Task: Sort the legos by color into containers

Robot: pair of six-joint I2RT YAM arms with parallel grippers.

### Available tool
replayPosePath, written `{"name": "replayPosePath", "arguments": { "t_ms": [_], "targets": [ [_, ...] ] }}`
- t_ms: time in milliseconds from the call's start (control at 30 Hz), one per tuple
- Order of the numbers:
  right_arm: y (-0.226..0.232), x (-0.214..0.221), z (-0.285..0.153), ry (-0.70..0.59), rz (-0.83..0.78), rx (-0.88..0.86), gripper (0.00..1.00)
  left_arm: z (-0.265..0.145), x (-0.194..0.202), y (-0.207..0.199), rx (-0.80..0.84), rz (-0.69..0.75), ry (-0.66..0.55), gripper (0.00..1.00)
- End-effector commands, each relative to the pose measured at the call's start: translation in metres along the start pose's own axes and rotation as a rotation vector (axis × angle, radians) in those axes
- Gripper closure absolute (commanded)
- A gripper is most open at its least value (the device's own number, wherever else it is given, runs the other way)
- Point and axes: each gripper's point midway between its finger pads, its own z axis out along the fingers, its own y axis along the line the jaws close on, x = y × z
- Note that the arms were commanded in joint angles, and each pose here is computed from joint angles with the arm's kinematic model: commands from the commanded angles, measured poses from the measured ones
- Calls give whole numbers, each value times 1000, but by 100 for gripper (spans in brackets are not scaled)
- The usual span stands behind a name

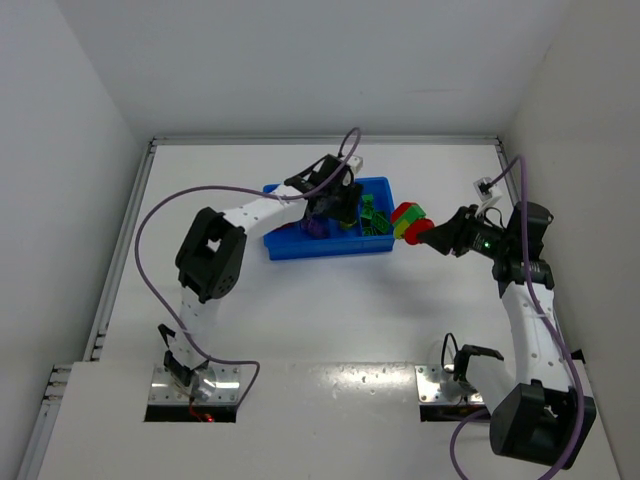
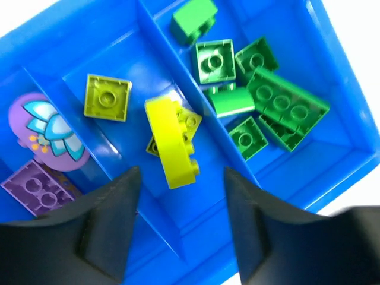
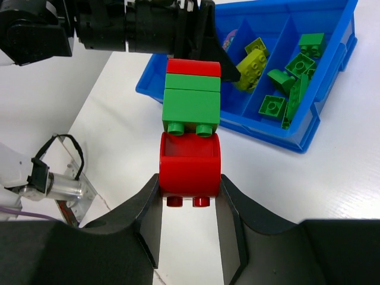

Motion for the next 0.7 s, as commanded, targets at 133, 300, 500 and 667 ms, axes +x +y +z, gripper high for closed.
{"name": "replayPosePath", "arguments": {
  "t_ms": [133, 300, 500, 667],
  "targets": [
    [10, -15, -2, -33, -51, -31, 95, -80, -75, -12, 28, 25, -206, 28],
    [13, -11, -1, -24, -75, -50, 95, -151, -64, -36, 194, 152, -274, 28],
    [22, -8, -1, -10, -78, -93, 95, -203, 0, -40, 396, 247, -205, 26],
    [55, 5, 3, 44, -114, -239, 95, -241, 51, -64, 744, 287, -102, 26]
  ]
}}
